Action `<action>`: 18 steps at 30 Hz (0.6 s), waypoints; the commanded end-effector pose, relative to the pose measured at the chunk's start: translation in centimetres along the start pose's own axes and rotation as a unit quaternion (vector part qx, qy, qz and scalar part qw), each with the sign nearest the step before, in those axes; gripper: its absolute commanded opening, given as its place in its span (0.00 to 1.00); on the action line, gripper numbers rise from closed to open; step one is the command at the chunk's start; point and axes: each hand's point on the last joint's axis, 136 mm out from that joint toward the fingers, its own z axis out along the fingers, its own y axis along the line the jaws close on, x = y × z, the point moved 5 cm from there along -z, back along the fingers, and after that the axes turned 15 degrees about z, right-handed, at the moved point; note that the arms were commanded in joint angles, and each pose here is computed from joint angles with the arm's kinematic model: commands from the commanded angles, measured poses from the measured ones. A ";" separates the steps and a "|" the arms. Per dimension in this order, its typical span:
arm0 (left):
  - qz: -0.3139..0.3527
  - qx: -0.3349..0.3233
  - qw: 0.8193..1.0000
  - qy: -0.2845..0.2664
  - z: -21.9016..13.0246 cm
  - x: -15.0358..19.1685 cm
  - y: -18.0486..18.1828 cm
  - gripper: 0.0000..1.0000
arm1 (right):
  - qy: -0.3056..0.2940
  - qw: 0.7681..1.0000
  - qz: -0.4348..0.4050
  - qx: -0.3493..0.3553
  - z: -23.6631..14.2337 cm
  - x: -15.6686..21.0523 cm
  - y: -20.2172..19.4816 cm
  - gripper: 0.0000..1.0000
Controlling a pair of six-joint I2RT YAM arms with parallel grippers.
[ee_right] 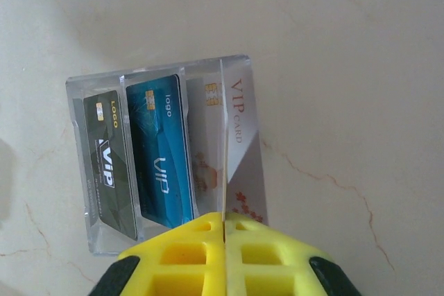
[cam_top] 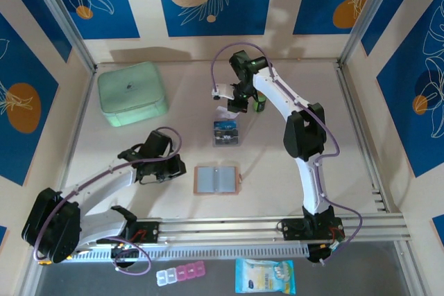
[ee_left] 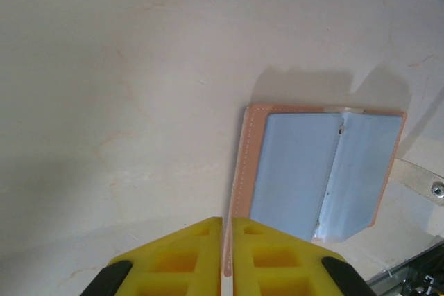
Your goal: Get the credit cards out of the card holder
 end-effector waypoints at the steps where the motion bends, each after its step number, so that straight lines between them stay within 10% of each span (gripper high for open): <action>1: 0.005 -0.005 1.000 0.007 -0.3 0.4 0.6 0.15 | -0.008 1.000 0.005 -0.012 -0.2 0.0 0.2 0.13; 12: 0.029 -0.049 0.998 -0.026 -2.1 -1.9 1.5 0.49 | -0.060 0.996 0.049 0.033 -3.6 -0.4 0.1 0.25; 16: 0.047 -0.090 0.994 -0.048 -3.1 -3.5 2.4 0.95 | -0.089 0.990 0.094 0.056 -4.4 0.4 0.6 0.53; 18: 0.056 -0.110 0.991 -0.058 -3.4 -4.3 2.8 1.00 | -0.100 0.986 0.115 0.066 -4.6 1.1 1.1 0.79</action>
